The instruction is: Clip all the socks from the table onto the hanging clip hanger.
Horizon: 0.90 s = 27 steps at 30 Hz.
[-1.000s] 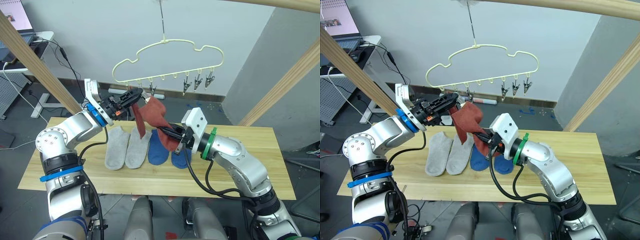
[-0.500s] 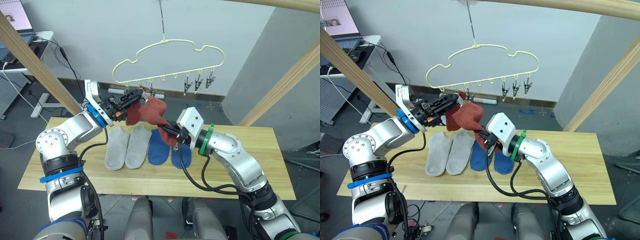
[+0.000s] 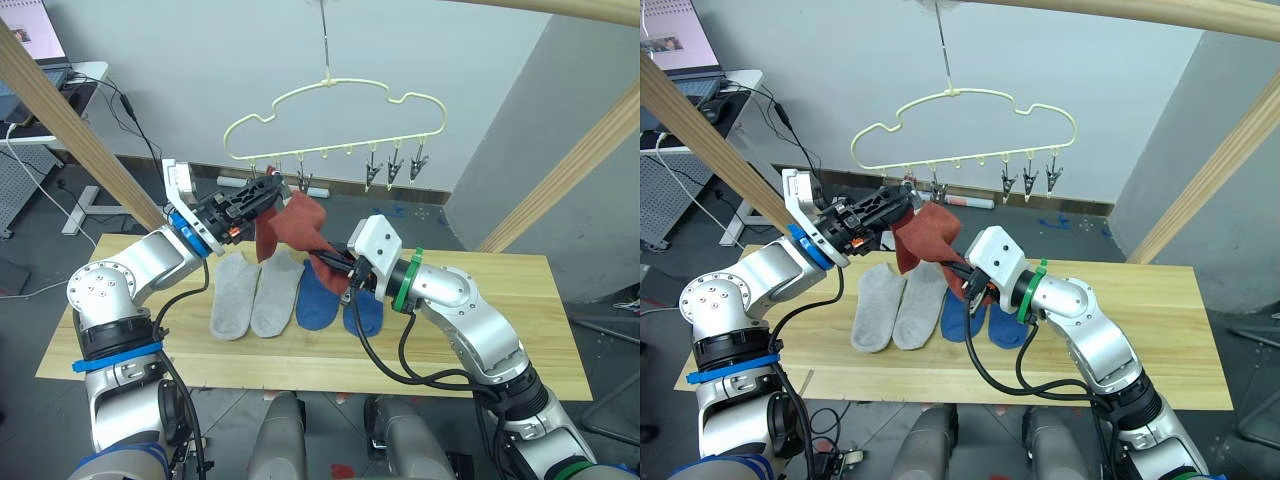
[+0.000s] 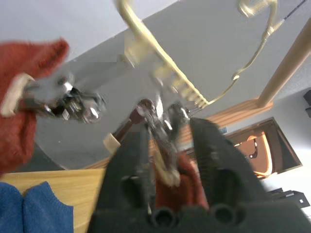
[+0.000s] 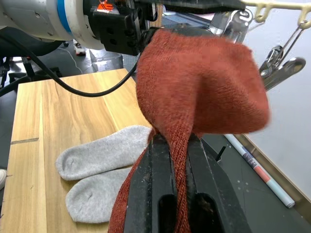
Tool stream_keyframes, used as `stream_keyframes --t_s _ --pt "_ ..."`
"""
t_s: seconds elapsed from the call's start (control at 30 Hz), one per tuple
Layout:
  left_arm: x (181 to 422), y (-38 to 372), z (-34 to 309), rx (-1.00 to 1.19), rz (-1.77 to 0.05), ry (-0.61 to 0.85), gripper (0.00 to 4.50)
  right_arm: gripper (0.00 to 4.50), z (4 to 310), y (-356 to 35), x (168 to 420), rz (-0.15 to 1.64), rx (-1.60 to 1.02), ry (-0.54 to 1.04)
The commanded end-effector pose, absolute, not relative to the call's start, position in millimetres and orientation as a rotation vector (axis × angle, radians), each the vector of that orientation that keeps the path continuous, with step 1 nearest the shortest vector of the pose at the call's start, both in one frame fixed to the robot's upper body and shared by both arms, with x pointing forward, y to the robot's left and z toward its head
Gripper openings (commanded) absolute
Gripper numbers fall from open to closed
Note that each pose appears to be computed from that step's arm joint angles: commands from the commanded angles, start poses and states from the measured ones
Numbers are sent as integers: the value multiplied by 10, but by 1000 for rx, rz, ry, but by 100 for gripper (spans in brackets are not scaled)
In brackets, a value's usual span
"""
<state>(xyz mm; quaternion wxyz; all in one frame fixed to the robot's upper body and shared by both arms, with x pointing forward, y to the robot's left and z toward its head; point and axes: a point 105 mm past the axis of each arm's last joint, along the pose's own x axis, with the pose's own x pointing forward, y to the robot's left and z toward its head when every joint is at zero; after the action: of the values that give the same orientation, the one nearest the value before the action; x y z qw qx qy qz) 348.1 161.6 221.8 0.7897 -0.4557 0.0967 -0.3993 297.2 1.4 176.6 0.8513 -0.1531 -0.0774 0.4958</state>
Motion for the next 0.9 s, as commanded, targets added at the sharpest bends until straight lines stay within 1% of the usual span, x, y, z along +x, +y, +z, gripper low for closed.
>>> stream_keyframes --t_s 0.03,0.2,0.23,0.3,0.4,0.43,0.5,0.53,0.6,0.67,0.7,0.73,0.77,0.8,0.87,0.9 --pt "3433 1604 2343 -956 -899 167 289 0 1879 22 2935 1048 -313 -214" --pt "3392 1640 2380 -952 -906 161 435 0 1888 -10 2996 1011 -264 -200" --pt "3386 1663 2382 -944 -898 160 446 0 1890 -14 3014 1003 -253 -196" --pt "3366 1699 2380 -919 -882 162 446 0 1885 -30 3048 987 -227 -184" --pt "3294 1717 2295 -775 -842 198 446 0 1840 -45 3104 969 -190 -154" --pt "3242 1694 2246 -675 -836 217 448 26 1821 -48 3134 959 -169 -143" --pt "3171 1643 2196 -540 -828 231 450 77 1777 -50 3172 955 -139 -119" --pt "3168 1638 2189 -467 -807 216 450 113 1755 -57 3193 950 -132 -110" --pt "3239 1709 2163 -332 -696 169 450 185 1701 -92 3233 934 -125 -87" --pt "3286 1767 2123 -237 -601 129 450 241 1626 -189 3286 894 -123 -60" --pt "3300 1785 2103 -208 -565 115 450 282 1599 -230 3300 882 -126 -54" --pt "3322 1818 2064 -157 -499 93 450 306 1572 -284 3318 862 -127 -46" --pt "3316 1817 1975 -72 -456 98 450 347 1549 -350 3326 844 -131 -40" --pt "3294 1785 1910 -29 -456 100 450 385 1531 -402 3330 828 -137 -36" --pt "3219 1664 1791 -46 -535 136 450 447 1505 -482 3331 807 -140 -28" --pt "3198 1630 1774 -64 -563 140 450 447 1500 -497 3329 804 -140 -27"
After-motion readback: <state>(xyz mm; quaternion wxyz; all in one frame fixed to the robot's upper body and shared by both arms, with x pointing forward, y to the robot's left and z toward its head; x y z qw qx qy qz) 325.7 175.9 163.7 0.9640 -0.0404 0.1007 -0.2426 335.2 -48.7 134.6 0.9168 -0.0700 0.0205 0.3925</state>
